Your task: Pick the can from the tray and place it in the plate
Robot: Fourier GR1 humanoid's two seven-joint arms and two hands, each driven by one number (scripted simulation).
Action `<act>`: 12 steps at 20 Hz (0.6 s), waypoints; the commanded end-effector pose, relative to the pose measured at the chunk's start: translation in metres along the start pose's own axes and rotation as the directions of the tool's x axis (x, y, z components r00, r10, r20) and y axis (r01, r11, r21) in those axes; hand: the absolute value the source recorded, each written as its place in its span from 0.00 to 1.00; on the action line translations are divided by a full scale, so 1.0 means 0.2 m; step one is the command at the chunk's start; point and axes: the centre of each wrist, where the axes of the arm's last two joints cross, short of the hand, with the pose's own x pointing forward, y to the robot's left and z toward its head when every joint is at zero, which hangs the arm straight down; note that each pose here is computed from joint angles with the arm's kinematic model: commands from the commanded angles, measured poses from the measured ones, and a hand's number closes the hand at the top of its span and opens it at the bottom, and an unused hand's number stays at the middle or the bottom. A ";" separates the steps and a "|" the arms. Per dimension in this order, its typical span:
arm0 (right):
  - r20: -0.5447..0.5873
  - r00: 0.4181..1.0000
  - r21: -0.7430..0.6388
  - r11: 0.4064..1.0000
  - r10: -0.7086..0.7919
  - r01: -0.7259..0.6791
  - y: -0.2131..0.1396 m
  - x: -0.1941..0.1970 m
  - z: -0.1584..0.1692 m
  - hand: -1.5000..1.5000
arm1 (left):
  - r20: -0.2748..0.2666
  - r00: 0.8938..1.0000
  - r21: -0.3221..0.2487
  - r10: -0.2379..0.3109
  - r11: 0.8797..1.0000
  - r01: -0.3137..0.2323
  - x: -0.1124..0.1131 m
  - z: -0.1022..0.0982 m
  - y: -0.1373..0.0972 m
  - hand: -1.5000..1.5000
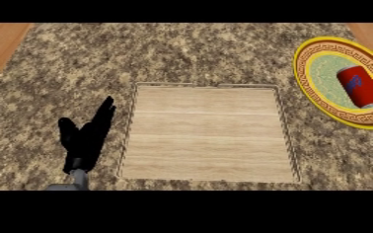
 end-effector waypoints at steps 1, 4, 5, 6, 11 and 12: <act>-0.013 0.998 0.046 0.997 0.055 -0.054 -0.04 -0.04 0.07 0.00 | -0.072 0.997 0.011 0.026 1.000 -0.025 -0.01 0.00 0.03 0.50; -0.006 0.996 0.066 0.994 0.092 -0.092 -0.12 -0.10 0.18 0.00 | -0.080 0.996 0.007 0.023 1.000 -0.023 0.00 0.04 0.02 0.50; -0.011 0.995 0.080 0.992 0.101 -0.100 -0.12 -0.15 0.24 0.00 | -0.086 0.996 -0.002 0.008 1.000 -0.008 -0.04 0.06 -0.04 0.50; -0.002 0.995 0.092 0.991 0.103 -0.102 -0.14 -0.09 0.20 0.00 | -0.067 0.998 0.020 0.012 1.000 -0.011 -0.01 -0.01 0.01 0.50; -0.046 0.990 0.081 0.988 0.134 -0.130 -0.20 -0.13 0.33 0.00 | -0.067 0.998 0.021 0.011 1.000 -0.010 -0.14 0.01 0.05 0.50; -0.027 0.992 0.070 0.990 0.122 -0.119 -0.30 -0.07 0.28 0.00 | -0.078 0.997 -0.001 0.018 1.000 -0.019 -0.03 0.01 -0.05 0.50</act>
